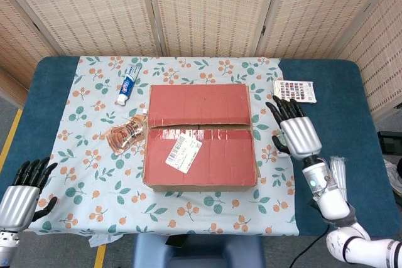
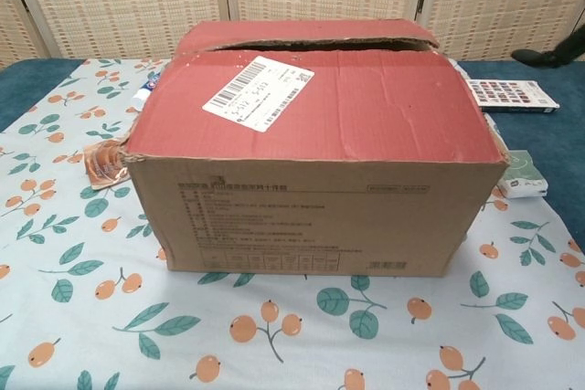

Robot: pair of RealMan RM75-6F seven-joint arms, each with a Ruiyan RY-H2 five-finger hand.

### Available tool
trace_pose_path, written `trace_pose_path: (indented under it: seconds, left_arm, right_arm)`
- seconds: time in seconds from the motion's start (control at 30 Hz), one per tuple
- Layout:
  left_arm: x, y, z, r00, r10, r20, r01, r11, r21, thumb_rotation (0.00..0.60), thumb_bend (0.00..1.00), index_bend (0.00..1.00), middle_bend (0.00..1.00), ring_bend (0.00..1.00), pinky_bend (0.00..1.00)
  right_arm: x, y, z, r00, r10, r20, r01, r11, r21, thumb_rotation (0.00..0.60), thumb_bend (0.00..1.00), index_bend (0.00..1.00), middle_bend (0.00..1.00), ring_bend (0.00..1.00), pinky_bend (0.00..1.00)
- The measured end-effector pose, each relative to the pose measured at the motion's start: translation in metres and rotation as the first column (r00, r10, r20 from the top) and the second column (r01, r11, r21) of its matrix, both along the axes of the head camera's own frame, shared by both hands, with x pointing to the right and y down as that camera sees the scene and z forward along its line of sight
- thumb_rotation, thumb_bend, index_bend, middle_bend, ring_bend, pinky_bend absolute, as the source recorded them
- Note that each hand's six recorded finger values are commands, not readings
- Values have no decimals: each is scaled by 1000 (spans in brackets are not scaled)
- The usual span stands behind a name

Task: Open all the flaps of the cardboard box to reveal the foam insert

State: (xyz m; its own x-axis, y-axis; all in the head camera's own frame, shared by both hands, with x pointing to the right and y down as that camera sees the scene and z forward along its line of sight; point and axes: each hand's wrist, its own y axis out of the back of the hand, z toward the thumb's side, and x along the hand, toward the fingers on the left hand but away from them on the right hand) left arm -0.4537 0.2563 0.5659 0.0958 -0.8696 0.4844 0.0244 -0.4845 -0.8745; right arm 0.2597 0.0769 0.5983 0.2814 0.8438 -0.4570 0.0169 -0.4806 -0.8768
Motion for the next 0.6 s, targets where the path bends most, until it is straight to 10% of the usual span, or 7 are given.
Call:
trace_pose_path:
  seconds: [0.6]
  left_arm:
    - [-12, -7, 1, 998, -51, -20, 51, 999, -17, 600, 384, 158, 87, 63, 0]
  right_arm:
    - [-54, -25, 20, 998, -59, 20, 60, 997, -56, 600, 445, 22, 0, 50, 0]
